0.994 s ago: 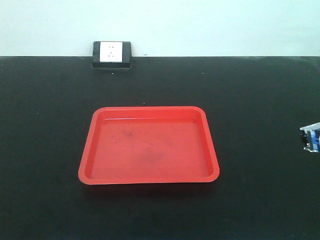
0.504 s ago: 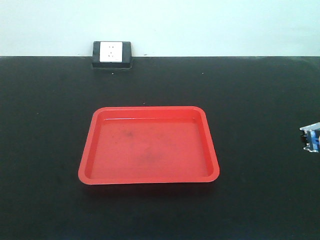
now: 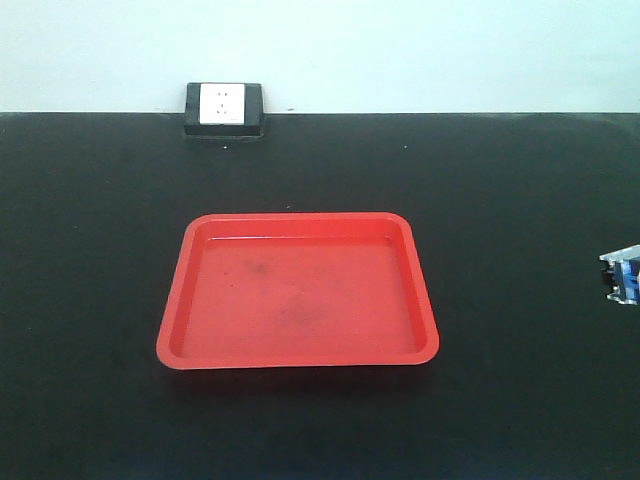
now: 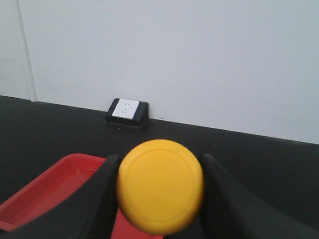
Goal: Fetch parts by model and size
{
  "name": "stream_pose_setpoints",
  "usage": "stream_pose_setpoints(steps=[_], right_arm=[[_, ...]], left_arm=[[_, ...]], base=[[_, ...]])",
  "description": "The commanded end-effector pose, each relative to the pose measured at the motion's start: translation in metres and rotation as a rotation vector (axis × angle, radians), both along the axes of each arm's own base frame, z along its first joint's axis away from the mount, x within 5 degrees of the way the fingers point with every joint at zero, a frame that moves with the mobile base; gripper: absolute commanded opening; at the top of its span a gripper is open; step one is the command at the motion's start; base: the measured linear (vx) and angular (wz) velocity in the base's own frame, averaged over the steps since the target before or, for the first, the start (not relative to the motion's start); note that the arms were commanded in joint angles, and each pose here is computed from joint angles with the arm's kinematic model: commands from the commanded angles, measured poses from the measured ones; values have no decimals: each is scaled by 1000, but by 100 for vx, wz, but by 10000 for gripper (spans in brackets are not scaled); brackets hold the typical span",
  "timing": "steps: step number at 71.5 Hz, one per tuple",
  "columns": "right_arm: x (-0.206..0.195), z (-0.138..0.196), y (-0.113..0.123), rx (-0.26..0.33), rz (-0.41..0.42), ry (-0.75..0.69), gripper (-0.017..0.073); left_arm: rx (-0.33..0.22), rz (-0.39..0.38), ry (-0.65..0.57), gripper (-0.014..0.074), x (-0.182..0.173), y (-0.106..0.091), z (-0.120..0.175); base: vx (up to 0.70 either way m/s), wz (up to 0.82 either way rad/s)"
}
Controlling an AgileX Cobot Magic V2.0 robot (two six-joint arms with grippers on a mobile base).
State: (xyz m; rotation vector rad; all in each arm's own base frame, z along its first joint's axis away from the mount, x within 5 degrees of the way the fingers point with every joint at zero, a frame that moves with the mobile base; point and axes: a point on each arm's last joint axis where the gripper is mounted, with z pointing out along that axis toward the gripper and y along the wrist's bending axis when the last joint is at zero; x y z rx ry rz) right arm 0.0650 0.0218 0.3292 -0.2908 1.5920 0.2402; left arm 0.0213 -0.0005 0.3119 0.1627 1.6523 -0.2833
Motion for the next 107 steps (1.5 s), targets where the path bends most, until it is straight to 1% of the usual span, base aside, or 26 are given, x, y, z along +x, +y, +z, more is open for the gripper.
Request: stream_pose_setpoints(steps=[1,7,10,13,14,17,22,27,34,38,39,43,45,48,51,53,57,59,65,70,77,86,94,102,107], right_arm=[[1,16,1,18,2,-96,-2],[1,16,1,18,2,-96,-2],[1,16,1,18,2,-96,-2],[1,16,1,18,2,-96,-2],[1,16,1,18,2,-96,-2],[1,16,1,18,2,-96,-2],[1,16,1,18,2,-96,-2],[1,16,1,18,2,-96,-2],[1,16,1,18,2,-95,-2],[1,16,1,18,2,-95,-2],[1,16,1,18,2,-95,-2],[1,16,1,18,2,-95,-2],[1,16,1,18,2,-95,-2],[1,16,1,18,2,-95,-2],[1,16,1,18,2,-95,-2],[1,16,1,18,2,-95,-2],[1,16,1,18,2,-95,-2],[1,16,1,18,2,-95,-2],[1,16,1,18,2,-95,-2],[1,16,1,18,2,-95,-2],[1,16,1,18,2,-96,-2],[1,16,1,18,2,-96,-2],[1,16,1,18,2,-96,-2],[1,16,1,18,2,-96,-2],[1,16,1,18,2,-96,-2]], left_arm=[[-14,-17,-20,-7,18,-8,26],[-31,-36,61,-7,40,-19,42],[-21,-39,106,-7,54,-25,47],[0,-41,136,-7,65,-29,53],[21,-42,160,-7,72,-32,53],[57,-45,192,-7,85,-37,54],[107,-54,257,-5,109,-47,53],[126,-59,313,-3,132,-56,53],[121,-72,398,0,160,-69,52],[131,-78,467,1,177,-76,48],[132,-80,469,1,179,-77,50],[152,-93,536,2,195,-85,45],[164,-104,549,2,201,-88,45],[194,-122,592,2,214,-94,40],[212,-146,625,2,225,-100,36],[226,-159,630,2,230,-103,36],[232,-187,660,3,244,-111,32],[224,-200,671,3,250,-115,30],[223,-233,696,3,269,-125,22],[237,-253,701,4,281,-133,18],[272,-276,705,6,297,-145,9],[339,-301,720,12,317,-162,-8],[386,-321,739,16,330,-177,-24],[428,-329,747,24,339,-186,-37],[435,-329,762,29,345,-188,-46]], base=[[0,0],[0,0],[0,0],[0,0],[0,0],[0,0],[0,0],[0,0],[0,0],[0,0],[0,0],[0,0],[0,0],[0,0],[0,0],[0,0],[0,0],[0,0],[0,0],[0,0],[0,0],[0,0],[0,0],[0,0],[0,0]])
